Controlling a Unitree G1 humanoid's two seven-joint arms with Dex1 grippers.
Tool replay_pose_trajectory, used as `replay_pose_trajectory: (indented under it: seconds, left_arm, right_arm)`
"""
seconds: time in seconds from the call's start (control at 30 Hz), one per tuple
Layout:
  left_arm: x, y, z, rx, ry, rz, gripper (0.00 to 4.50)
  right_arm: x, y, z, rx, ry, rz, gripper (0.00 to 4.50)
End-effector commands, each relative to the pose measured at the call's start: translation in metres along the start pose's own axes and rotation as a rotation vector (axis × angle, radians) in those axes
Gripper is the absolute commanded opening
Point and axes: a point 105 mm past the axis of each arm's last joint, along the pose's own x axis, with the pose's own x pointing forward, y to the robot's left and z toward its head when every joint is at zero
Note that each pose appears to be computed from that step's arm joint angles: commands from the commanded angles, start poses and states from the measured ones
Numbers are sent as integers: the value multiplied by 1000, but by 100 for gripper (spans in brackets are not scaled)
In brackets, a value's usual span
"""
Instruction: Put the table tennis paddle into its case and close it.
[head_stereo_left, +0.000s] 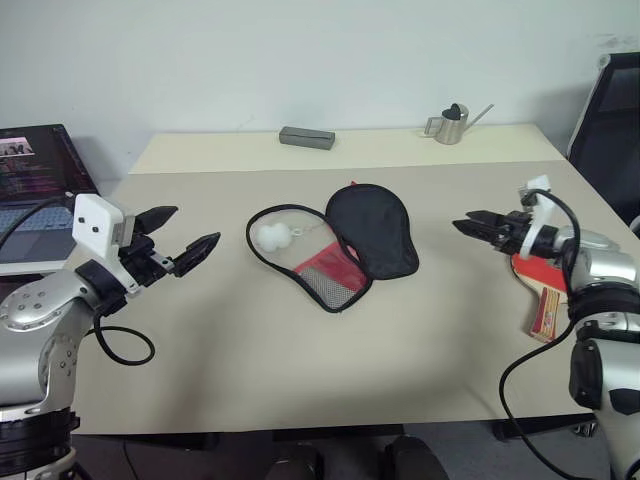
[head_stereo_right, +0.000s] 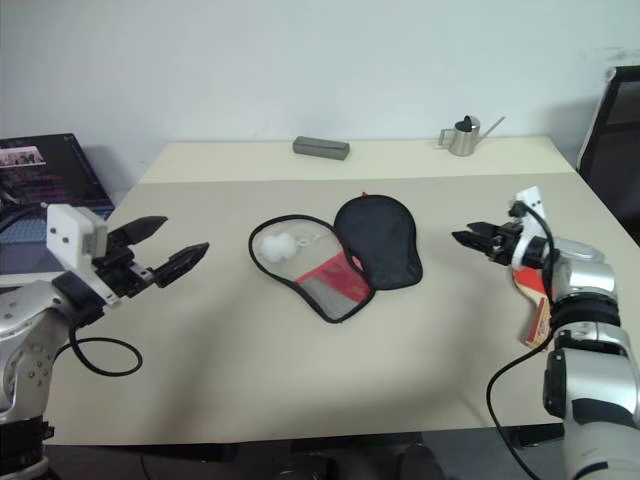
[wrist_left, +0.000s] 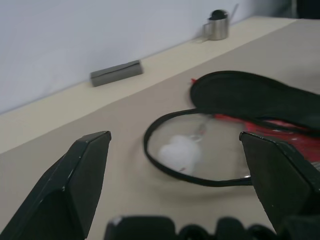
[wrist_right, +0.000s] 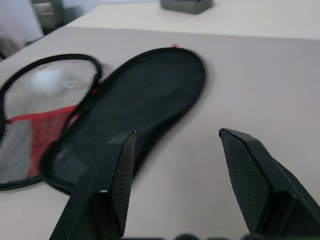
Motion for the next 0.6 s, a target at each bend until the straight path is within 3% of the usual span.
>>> replay_pose_trajectory:
  seconds: [0.03,0.4,0.6]
  left_arm:
    - [4,-2,13,6,-24,-58,450]
    - [19,-18,17,-40,-5,-240,450]
    - [19,-26,17,-31,44,-366,450]
  right_arm:
    - [15,14,12,-30,-31,28,292]
    - [57,23,-22,-18,99,-7,292]
    - [70,24,-27,-45,131,-34,292]
